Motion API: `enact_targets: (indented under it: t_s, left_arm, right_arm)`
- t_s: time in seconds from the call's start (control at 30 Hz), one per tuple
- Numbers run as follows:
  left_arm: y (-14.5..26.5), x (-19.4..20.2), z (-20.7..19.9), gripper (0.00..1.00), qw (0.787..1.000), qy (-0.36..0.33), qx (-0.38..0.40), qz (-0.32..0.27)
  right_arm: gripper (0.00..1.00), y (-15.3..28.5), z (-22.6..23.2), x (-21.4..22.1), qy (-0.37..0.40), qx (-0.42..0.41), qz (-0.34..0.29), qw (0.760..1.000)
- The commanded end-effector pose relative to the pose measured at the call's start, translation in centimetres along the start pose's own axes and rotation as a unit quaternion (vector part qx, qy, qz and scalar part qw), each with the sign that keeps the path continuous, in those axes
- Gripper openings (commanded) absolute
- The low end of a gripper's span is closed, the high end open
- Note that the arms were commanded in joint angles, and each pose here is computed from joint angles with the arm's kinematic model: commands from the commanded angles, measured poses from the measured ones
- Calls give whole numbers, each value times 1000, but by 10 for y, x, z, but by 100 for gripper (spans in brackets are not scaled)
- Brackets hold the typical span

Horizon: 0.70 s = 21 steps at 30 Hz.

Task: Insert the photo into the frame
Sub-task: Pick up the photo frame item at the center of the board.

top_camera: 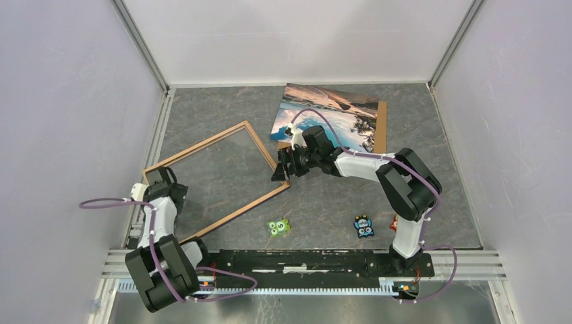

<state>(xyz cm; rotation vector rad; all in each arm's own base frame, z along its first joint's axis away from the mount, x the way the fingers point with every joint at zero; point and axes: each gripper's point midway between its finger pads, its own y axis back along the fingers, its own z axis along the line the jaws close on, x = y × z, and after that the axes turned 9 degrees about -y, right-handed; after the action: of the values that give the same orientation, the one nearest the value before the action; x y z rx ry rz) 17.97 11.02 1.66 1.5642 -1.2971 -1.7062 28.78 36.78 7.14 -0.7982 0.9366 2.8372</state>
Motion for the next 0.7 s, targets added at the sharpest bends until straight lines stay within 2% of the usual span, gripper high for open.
enact_targets:
  t_s: [0.0,0.2,0.4,0.53,0.6,0.67]
  left_arm:
    - [-2,62,-18,100,992,22,49,112]
    - [-2,69,-23,100,991,13,54,121]
    - [-1,63,-21,100,993,4,50,106]
    - [0,61,-20,100,994,-1,50,100]
    - [0,59,-20,100,994,-5,50,97]
    - [1,56,-21,100,994,-8,52,92]
  right_arm:
    - [87,-4,6,-15,-1,-20,-18,1000]
    - [87,-3,2,-17,-10,-18,-23,1000]
    - [81,0,-3,-21,-24,-20,-30,999]
    - [90,32,-31,-52,-21,3,-98,995]
    - [94,33,-41,-62,0,19,-88,996]
    - [93,24,-48,-59,8,21,-48,999]
